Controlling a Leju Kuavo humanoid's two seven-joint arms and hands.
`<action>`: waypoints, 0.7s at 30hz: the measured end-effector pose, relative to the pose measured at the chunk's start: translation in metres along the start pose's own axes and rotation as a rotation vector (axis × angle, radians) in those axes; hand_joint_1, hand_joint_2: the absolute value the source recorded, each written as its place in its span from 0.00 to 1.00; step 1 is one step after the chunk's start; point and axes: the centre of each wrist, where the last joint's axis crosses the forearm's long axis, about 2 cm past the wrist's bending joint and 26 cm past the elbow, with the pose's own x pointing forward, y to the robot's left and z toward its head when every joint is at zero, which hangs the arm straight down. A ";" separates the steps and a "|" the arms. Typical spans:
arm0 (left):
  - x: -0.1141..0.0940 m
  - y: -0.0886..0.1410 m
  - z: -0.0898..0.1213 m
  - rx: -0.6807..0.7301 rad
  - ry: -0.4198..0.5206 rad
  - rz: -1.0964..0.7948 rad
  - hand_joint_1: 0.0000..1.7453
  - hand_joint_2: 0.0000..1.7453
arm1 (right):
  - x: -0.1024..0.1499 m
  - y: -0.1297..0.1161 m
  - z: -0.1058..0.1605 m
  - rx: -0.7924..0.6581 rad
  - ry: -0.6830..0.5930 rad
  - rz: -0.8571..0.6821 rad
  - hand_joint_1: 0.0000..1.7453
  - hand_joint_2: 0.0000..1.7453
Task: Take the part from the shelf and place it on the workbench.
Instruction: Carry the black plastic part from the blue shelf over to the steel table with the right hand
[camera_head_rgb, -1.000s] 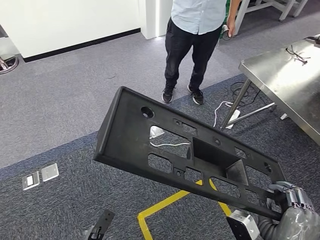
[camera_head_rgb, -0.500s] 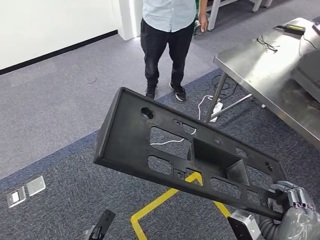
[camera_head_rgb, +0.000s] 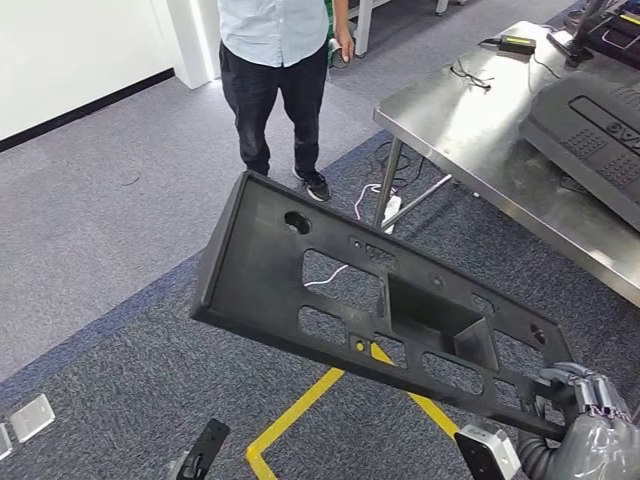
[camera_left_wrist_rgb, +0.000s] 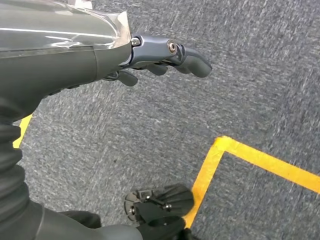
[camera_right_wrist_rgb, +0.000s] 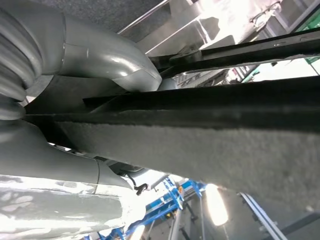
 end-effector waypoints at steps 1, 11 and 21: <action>0.000 0.000 0.000 0.000 -0.001 0.000 0.00 1.00 | 0.000 0.000 0.000 0.000 0.000 0.000 1.00 1.00; -0.001 -0.001 0.001 -0.010 -0.002 0.005 0.00 1.00 | 0.001 0.000 0.000 0.001 -0.002 0.000 1.00 1.00; -0.002 -0.002 0.001 -0.019 -0.008 0.010 0.00 1.00 | 0.001 0.000 0.000 -0.001 0.000 0.001 1.00 1.00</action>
